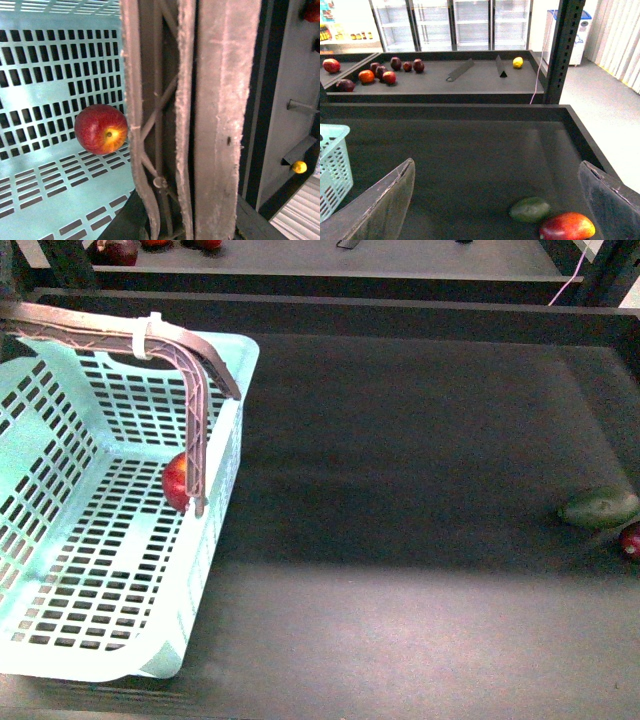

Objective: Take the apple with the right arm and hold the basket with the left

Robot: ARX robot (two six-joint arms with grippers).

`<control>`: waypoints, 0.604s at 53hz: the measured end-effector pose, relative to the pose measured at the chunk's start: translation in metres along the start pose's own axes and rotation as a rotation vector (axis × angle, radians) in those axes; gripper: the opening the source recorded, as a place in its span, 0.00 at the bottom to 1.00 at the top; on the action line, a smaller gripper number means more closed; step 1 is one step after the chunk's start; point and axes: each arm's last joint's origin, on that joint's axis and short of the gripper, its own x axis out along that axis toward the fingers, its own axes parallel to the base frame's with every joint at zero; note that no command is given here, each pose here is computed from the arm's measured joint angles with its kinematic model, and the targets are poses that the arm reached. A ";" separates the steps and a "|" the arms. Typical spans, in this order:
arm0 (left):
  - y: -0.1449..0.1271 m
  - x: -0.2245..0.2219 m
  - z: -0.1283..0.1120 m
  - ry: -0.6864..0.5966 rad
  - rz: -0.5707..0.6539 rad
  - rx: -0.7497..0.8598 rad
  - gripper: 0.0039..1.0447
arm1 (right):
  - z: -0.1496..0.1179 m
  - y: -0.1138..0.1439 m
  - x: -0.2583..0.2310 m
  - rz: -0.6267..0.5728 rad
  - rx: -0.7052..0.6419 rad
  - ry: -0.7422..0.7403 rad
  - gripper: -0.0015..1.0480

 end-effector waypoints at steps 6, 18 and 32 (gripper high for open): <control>0.001 0.001 0.001 -0.004 -0.006 -0.023 0.17 | 0.000 0.000 0.000 0.000 0.000 0.000 0.92; 0.004 0.001 0.000 -0.001 -0.005 -0.039 0.18 | 0.000 0.000 0.000 0.000 0.000 0.000 0.92; 0.008 -0.015 -0.002 0.015 0.008 -0.053 0.59 | 0.000 0.000 0.000 0.000 0.000 0.000 0.92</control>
